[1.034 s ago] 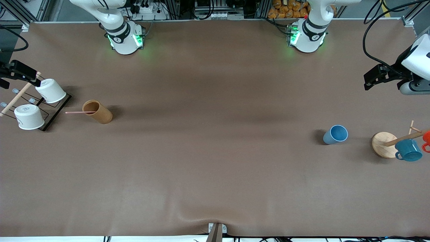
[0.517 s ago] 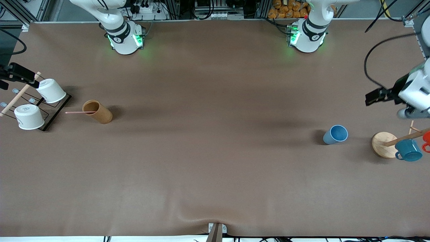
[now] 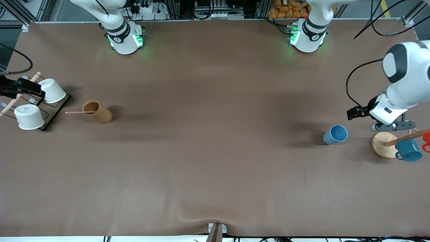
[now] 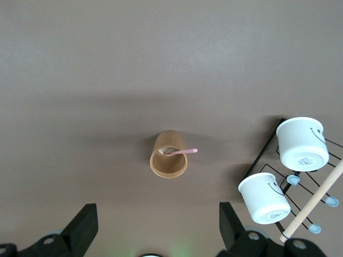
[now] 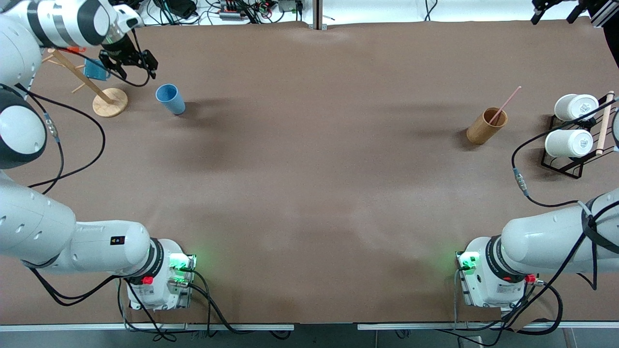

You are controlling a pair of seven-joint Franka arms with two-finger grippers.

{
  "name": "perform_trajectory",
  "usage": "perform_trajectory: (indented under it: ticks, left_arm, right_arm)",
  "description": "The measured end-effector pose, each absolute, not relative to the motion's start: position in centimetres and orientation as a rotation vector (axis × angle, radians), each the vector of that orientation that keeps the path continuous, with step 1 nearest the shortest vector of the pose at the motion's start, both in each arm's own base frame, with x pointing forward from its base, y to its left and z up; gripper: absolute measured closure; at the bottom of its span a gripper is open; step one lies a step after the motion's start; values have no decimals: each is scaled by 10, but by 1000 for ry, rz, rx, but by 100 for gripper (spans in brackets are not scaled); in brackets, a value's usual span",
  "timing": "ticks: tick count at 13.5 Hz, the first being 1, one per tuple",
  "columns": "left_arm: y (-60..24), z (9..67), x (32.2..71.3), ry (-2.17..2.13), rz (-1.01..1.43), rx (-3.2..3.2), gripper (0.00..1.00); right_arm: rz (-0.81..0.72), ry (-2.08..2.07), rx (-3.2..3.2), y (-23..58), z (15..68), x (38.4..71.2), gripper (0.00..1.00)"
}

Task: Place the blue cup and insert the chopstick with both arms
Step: 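Reach the left gripper to the blue cup while the right gripper reaches the chopstick, then grasp the blue cup with the left gripper and carry it toward the table middle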

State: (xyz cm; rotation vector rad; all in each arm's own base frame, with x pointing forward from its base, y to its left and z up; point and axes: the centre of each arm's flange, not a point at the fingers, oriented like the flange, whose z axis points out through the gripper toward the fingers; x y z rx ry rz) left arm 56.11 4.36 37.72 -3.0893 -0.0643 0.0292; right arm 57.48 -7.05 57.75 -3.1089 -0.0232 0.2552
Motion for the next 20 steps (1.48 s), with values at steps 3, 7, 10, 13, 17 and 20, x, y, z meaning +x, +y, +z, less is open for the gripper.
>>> perform_trajectory:
  ticks: [3, 7, 10, 13, 17, 20]
  left_arm:
    - [51, 340, 565, -78, -14, -3091, 0]
    - [55, 300, 577, -81, -68, -3093, 3]
    - [55, 281, 581, -79, -59, -3094, 20]
    - [56, 276, 582, -80, -50, -3095, 43]
    - [58, 270, 582, -90, -32, -3097, 91]
    - [51, 277, 586, -77, -59, -3104, 95]
  right_arm:
    - [333, 28, -3088, -89, 549, 576, 0]
    - [359, 125, -3029, -122, 504, 572, 0]
    - [377, 182, -2979, -138, 465, 580, 4]
    - [417, 222, -2944, -150, 427, 588, 21]
    - [466, 301, -2861, -167, 388, 583, 48]
    - [489, 320, -2822, -166, 374, 578, 49]
